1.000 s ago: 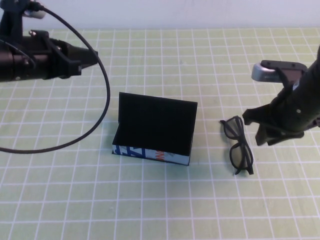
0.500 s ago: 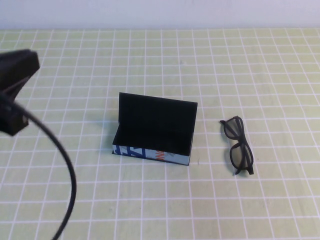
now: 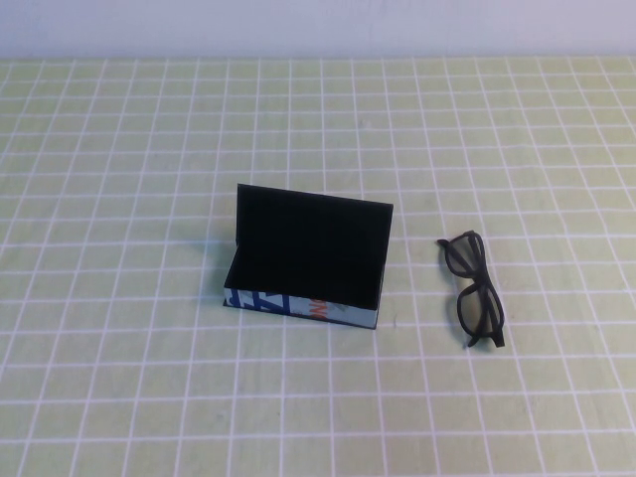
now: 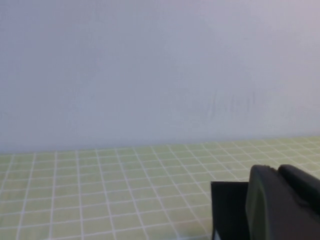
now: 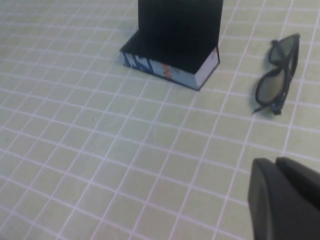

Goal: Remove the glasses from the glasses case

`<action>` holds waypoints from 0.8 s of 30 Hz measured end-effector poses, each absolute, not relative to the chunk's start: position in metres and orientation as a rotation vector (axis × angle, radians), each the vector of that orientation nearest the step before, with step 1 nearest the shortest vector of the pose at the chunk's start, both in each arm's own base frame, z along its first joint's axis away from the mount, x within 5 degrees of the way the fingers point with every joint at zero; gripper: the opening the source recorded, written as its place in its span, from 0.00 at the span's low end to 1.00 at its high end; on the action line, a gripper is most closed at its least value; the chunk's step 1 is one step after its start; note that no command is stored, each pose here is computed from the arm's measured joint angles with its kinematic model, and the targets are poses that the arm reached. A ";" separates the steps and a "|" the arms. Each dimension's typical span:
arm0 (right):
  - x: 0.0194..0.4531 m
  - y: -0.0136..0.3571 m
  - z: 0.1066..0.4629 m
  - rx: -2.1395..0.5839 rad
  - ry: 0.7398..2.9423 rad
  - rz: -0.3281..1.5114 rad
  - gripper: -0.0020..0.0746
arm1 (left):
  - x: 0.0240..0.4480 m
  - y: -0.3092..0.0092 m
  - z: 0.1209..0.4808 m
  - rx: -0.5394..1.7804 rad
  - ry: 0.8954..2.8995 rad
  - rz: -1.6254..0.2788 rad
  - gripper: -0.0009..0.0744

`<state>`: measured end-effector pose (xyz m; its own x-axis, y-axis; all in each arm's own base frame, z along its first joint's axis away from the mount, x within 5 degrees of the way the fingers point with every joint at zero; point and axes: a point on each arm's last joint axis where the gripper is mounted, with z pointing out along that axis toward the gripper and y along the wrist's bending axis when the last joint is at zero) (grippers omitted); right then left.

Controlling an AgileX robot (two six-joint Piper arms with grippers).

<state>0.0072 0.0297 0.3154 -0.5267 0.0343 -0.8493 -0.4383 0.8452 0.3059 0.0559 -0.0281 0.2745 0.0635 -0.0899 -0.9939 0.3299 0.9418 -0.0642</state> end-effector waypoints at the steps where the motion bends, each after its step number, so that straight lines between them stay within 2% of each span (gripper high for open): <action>1: 0.007 0.030 0.312 -0.300 2.019 0.612 0.01 | 0.053 -0.026 0.266 0.176 1.463 -0.306 0.01; 9: 0.032 0.035 0.286 -0.266 1.800 0.618 0.00 | 0.055 -0.013 0.205 0.036 1.525 -0.222 0.01; 15: 0.049 0.031 0.264 -0.166 1.690 0.560 0.00 | 0.056 -0.008 0.204 -0.011 1.514 -0.179 0.01; 24: 0.053 0.031 0.245 -0.155 1.731 0.548 0.00 | 0.056 -0.007 0.205 -0.017 1.511 -0.174 0.01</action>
<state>0.0529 0.0311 0.2446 -0.2397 0.1905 -0.9520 -0.3922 0.8780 0.2745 0.0561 -0.0072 0.2045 0.0499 -0.1243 -0.9910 0.1036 0.9875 -0.1186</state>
